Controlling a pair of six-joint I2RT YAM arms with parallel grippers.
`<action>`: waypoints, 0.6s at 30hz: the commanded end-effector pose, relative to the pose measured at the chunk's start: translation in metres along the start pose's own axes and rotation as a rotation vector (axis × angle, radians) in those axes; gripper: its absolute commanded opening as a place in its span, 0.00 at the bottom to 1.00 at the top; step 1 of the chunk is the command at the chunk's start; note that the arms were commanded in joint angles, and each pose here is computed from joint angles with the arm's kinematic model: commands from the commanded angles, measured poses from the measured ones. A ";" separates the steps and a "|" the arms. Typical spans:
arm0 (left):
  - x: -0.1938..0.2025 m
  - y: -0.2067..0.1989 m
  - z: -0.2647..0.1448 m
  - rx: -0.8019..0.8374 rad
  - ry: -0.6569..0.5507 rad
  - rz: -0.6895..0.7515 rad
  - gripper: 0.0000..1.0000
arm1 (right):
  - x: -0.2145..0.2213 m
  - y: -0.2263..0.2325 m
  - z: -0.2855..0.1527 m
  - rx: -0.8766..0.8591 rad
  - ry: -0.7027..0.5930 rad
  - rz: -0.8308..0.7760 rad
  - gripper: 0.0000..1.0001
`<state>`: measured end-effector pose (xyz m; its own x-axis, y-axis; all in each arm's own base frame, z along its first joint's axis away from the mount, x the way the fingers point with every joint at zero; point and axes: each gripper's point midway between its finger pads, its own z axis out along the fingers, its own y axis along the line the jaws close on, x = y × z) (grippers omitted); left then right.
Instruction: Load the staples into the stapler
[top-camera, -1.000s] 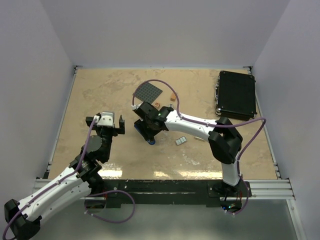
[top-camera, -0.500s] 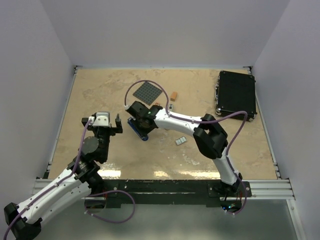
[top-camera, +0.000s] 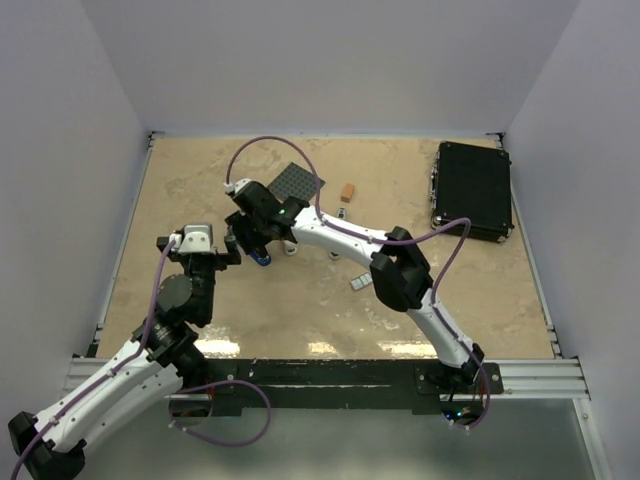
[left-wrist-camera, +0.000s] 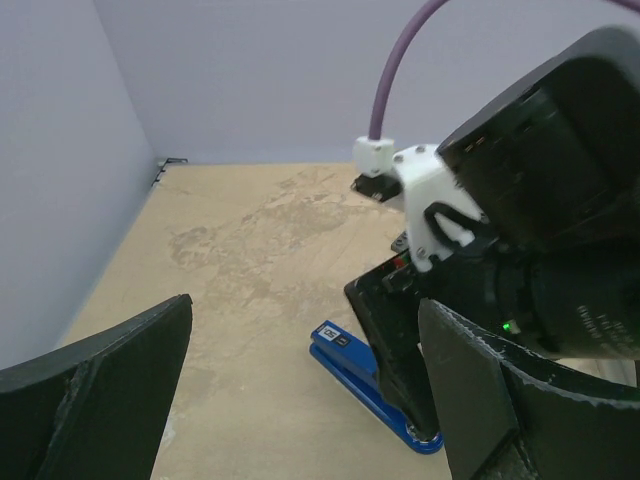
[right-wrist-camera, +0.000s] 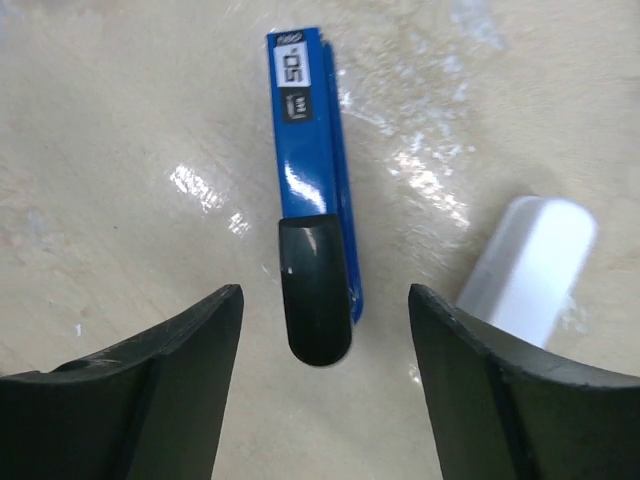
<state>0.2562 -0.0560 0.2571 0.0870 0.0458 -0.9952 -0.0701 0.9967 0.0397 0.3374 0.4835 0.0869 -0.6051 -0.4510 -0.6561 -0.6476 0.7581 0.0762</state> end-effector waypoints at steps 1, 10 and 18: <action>-0.020 0.005 0.000 -0.021 -0.041 -0.071 1.00 | -0.053 -0.044 -0.067 0.112 -0.170 0.116 0.75; -0.021 0.004 0.002 -0.006 -0.045 -0.090 1.00 | 0.015 -0.166 -0.121 0.409 -0.075 0.327 0.85; -0.020 0.002 0.004 0.006 -0.038 -0.094 1.00 | 0.051 -0.183 -0.095 0.407 0.016 0.363 0.79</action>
<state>0.2586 -0.0529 0.2587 0.0965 0.0048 -0.9953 -0.0709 0.9975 -0.0020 0.3858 0.2690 0.1253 -0.7471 -0.1412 -0.6496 -0.1695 0.9853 -0.0193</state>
